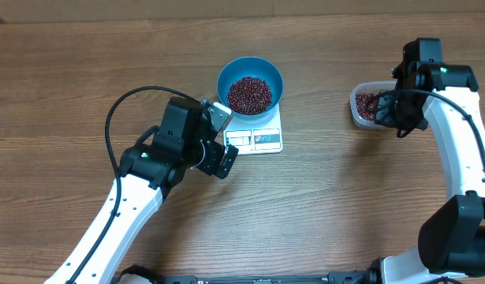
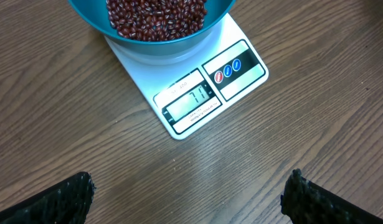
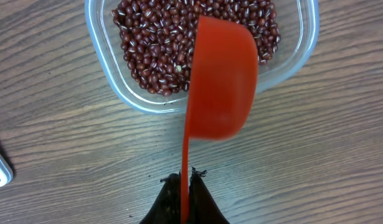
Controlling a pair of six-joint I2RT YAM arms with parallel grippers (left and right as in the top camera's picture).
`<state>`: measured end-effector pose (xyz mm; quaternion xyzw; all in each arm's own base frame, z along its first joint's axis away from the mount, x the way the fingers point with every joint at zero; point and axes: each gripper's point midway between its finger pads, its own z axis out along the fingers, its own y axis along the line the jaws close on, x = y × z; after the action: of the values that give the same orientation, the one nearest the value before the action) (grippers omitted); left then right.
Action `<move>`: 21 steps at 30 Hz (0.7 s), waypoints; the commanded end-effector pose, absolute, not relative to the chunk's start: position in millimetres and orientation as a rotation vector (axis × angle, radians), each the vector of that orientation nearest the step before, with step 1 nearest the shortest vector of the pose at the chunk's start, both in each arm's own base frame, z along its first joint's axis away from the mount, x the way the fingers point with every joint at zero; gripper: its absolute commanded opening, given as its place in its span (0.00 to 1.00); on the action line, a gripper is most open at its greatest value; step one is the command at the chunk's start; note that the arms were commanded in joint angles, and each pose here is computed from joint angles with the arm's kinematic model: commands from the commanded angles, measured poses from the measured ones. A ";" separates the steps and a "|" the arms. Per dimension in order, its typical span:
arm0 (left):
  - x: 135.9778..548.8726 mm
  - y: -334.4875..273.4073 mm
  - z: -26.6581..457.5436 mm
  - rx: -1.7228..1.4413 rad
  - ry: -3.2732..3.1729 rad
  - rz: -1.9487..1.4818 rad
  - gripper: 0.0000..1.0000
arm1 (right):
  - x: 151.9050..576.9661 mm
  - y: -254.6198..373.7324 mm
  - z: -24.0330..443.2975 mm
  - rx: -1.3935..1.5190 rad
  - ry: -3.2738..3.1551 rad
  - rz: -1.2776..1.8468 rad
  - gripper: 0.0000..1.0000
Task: Scoop item into bowl and weigh 150g on scale
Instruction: 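Return the scoop to the bean tub and scoop more beans, then dig the red scoop into the beans in the clear tub with the right gripper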
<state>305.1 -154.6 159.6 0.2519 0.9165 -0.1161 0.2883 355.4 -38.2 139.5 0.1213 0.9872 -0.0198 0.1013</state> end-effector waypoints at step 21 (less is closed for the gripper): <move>304.8 -155.9 156.2 0.672 2.456 -0.307 1.00 | 359.7 -37.2 141.1 0.255 2.905 -0.048 0.04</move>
<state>305.1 -154.6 159.6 0.2520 0.9165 -0.1163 0.2883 359.2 -37.1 140.2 0.0919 0.9897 -0.0185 0.1083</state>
